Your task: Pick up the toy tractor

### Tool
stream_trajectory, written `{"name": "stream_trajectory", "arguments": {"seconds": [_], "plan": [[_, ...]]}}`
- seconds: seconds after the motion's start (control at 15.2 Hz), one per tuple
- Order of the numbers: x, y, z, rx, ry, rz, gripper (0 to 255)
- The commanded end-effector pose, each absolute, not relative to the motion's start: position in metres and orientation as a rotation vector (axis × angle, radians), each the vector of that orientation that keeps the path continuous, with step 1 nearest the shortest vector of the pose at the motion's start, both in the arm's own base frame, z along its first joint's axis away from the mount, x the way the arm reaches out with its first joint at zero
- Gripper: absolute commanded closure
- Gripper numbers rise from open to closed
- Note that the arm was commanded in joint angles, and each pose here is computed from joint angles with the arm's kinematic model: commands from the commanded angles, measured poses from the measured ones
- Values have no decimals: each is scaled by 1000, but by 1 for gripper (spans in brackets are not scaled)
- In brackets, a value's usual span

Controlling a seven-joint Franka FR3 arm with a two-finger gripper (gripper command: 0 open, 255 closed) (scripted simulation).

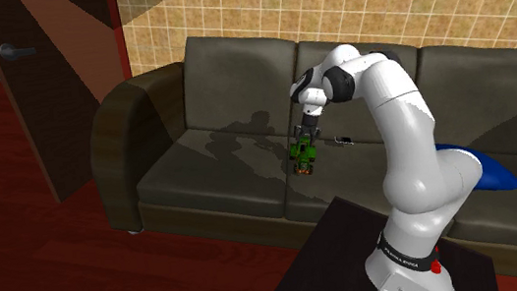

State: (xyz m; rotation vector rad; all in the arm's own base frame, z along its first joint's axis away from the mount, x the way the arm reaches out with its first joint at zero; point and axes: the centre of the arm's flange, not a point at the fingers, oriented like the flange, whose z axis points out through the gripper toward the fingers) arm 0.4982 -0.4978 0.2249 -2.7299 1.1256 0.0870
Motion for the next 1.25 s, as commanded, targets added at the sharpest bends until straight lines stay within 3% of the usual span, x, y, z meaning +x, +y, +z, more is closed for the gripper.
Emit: {"name": "stream_trajectory", "arguments": {"seconds": [0.0, 1.19], "plan": [[498, -497, 224, -2730, 1125, 88, 255], [499, -498, 304, -2730, 1125, 88, 255]]}}
